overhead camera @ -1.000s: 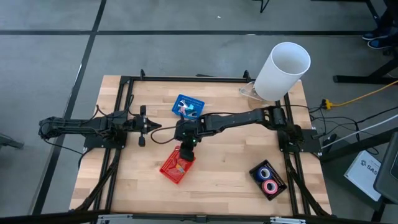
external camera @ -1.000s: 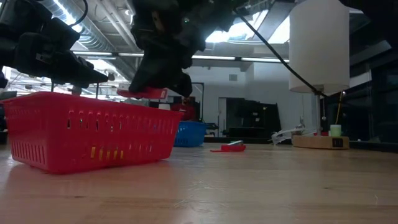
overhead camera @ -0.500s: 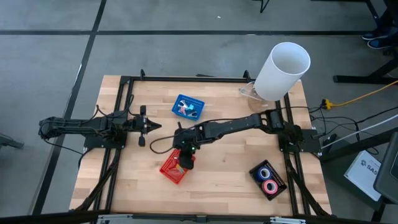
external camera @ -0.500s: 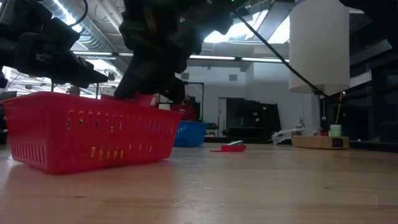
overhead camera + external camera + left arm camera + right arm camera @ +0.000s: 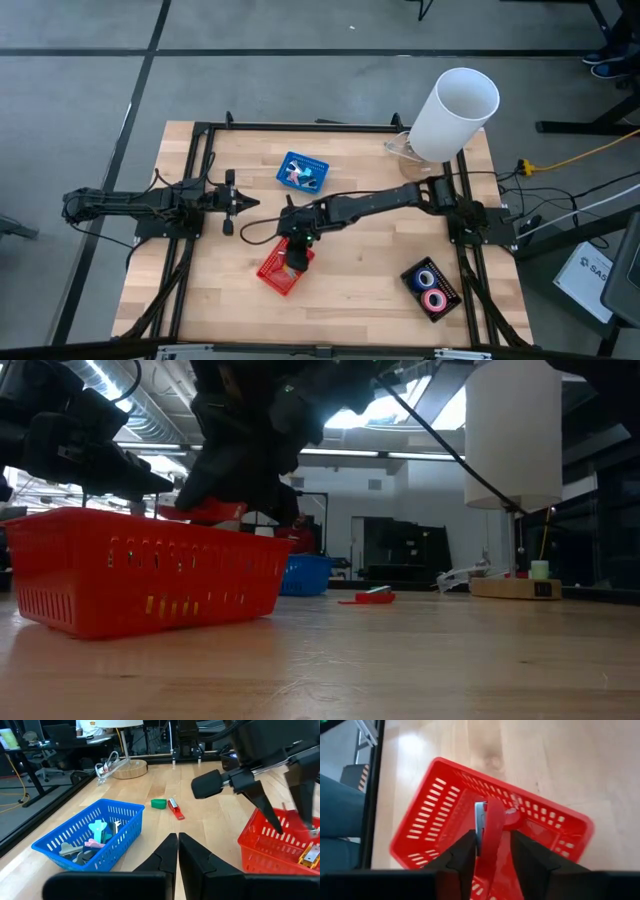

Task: Pick and place Stapler, Stapler remover, tape
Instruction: Put the red stapler into the red bin

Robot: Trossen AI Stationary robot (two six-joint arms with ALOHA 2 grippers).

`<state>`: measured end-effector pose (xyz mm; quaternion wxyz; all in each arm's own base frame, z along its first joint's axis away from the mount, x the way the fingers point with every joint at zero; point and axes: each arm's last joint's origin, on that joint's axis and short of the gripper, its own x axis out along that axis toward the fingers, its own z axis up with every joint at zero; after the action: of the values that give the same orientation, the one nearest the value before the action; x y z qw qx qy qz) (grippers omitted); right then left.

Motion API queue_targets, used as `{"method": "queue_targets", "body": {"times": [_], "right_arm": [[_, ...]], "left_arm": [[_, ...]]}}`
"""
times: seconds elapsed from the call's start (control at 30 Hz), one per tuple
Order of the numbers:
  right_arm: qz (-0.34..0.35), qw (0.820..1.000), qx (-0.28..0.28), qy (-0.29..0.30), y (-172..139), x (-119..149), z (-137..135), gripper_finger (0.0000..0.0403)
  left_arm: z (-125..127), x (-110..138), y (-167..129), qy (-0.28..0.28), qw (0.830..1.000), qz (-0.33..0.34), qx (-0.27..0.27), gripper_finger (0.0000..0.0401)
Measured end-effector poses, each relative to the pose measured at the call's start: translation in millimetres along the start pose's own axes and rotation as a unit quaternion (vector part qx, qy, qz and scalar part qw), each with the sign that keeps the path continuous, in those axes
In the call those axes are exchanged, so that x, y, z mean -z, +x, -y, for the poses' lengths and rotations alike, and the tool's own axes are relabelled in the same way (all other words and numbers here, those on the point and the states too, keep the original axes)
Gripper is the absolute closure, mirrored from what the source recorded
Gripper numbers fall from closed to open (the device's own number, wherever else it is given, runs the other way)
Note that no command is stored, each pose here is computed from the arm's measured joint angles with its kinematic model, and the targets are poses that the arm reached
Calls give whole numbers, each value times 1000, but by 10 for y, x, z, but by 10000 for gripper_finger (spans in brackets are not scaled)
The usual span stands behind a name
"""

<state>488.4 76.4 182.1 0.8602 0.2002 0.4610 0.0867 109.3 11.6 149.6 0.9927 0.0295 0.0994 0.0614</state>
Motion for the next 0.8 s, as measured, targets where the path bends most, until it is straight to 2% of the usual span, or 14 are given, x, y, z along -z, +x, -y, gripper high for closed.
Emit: {"method": "queue_targets", "body": {"times": [0.27, 0.4, 0.6, 0.8], "right_arm": [[12, 1000, -5, 3, -1, -23, -8, 178], [16, 1000, -7, 1, 0, -31, -14, 145], [16, 1000, -12, -8, -1, -35, -19, 133], [29, 997, -8, -65, -16, -67, -32, 132]], "left_arm": [[0, 1, 0, 0, 1000, 0, 0, 389], [0, 1, 0, 0, 1000, 0, 0, 390], [0, 0, 0, 0, 1000, 0, 0, 392], [0, -1, 0, 0, 1000, 0, 0, 389]]}}
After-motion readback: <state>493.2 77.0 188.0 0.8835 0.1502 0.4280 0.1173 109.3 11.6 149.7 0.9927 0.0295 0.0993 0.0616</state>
